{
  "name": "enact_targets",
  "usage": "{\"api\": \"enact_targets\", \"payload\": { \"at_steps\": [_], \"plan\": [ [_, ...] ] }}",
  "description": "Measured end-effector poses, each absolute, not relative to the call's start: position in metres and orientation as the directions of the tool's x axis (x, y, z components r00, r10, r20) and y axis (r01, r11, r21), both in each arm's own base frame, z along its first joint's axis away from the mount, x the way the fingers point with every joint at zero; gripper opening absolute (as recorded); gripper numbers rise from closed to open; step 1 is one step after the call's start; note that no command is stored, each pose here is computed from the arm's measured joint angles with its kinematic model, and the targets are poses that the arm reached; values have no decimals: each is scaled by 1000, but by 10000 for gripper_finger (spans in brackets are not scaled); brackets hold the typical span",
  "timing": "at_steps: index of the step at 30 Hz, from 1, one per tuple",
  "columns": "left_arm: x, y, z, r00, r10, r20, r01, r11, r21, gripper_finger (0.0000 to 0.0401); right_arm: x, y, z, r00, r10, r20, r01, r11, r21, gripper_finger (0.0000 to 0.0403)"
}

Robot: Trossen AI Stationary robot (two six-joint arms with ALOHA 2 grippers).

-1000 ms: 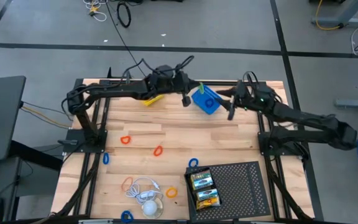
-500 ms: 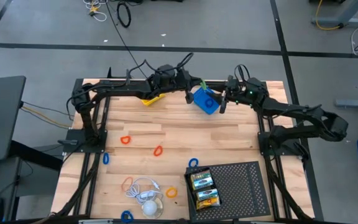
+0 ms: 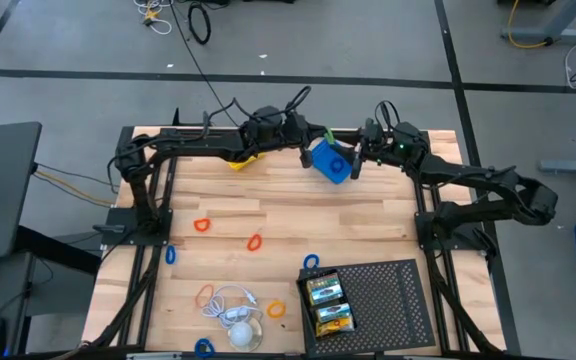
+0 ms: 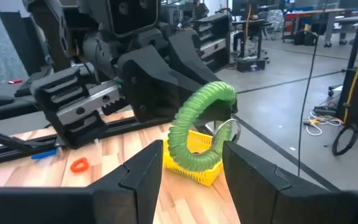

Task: Pick & Place Office Desk Supplies
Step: Put the green spring keychain into the blue basket

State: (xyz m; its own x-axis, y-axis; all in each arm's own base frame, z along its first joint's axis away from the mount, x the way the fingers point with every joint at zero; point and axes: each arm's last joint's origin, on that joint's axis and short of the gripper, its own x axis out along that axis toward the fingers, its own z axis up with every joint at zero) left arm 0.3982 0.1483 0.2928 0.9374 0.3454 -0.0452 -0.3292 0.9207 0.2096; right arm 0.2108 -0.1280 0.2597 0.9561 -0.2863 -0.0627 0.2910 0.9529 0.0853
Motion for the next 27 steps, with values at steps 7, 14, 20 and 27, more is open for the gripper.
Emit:
{"api": "enact_targets", "payload": {
  "at_steps": [7, 14, 20, 27],
  "plan": [
    [404, 145, 285, 948, 316, -41, -302, 932, 198, 9, 211, -128, 261, 954, -295, -48, 298, 952, 75, 173],
    [410, 145, 280, 950, 311, -11, -302, 931, 204, 9, 211, -129, 261, 951, -303, -55, 306, 950, 54, 95],
    [411, 144, 279, 951, 308, -22, -294, 926, 238, 14, 210, -130, 258, 938, -336, -87, 340, 940, 31, 19],
    [389, 140, 300, 912, 386, -136, -332, 892, 305, 102, 205, -135, 251, 915, -371, -160, 381, 924, 38, 18]
  ]
}}
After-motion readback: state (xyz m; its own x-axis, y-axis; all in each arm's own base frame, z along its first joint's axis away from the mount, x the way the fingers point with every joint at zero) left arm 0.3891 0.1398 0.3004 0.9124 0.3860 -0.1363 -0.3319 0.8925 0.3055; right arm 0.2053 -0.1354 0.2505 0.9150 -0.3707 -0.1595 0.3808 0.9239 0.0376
